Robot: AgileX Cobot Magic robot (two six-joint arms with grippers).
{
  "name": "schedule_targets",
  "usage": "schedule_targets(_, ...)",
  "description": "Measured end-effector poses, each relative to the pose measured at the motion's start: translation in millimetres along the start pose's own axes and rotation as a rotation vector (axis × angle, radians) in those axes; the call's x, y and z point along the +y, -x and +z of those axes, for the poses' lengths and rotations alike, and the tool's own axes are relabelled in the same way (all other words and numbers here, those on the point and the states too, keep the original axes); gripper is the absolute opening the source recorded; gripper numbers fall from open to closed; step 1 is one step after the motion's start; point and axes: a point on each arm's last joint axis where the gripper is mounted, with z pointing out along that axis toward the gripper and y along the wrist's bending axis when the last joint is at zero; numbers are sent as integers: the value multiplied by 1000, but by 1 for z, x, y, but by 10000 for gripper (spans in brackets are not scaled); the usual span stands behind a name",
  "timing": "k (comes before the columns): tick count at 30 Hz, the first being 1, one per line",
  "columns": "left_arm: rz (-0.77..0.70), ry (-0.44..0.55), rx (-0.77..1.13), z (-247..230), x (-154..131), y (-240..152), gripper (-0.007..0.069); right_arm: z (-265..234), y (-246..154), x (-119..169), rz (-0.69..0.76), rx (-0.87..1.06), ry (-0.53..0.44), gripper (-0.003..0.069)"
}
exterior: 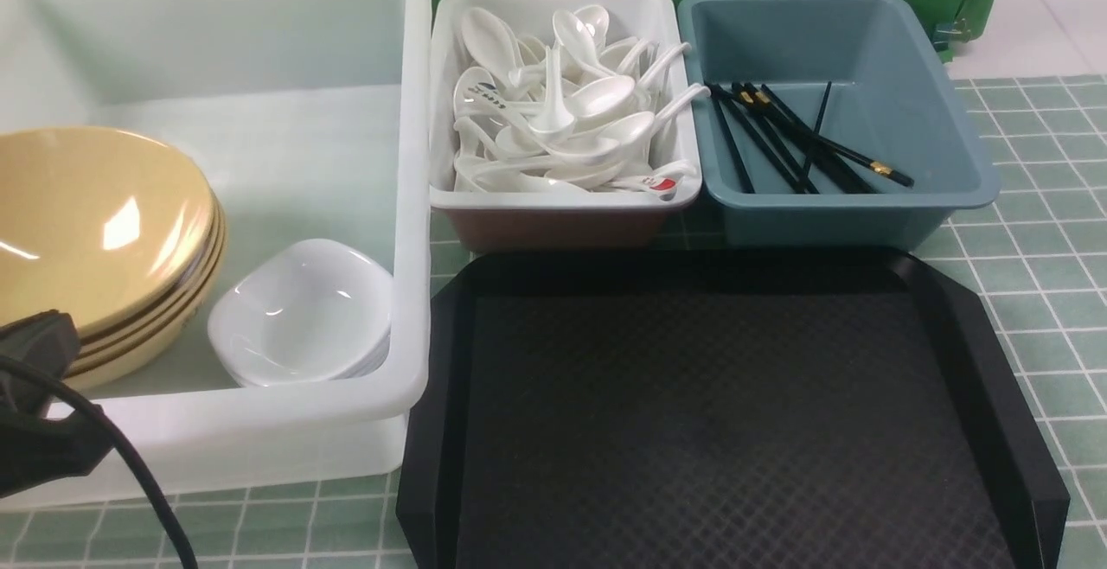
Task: On blue table put chopsticks spoon bowls plates into blue grey white boxes.
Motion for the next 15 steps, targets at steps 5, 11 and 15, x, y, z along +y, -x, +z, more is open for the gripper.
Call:
schedule_targets(5,0,0,2,0,0,0,2,-1,-13,-3,0,140,-48,45)
schedule_targets(11,0,0,2,0,0,0,2,-6,-33,-5,26,365,-69,47)
schedule_targets(15,-1,0,2,0,0,0,2,-8,-38,-5,37,428,-73,47)
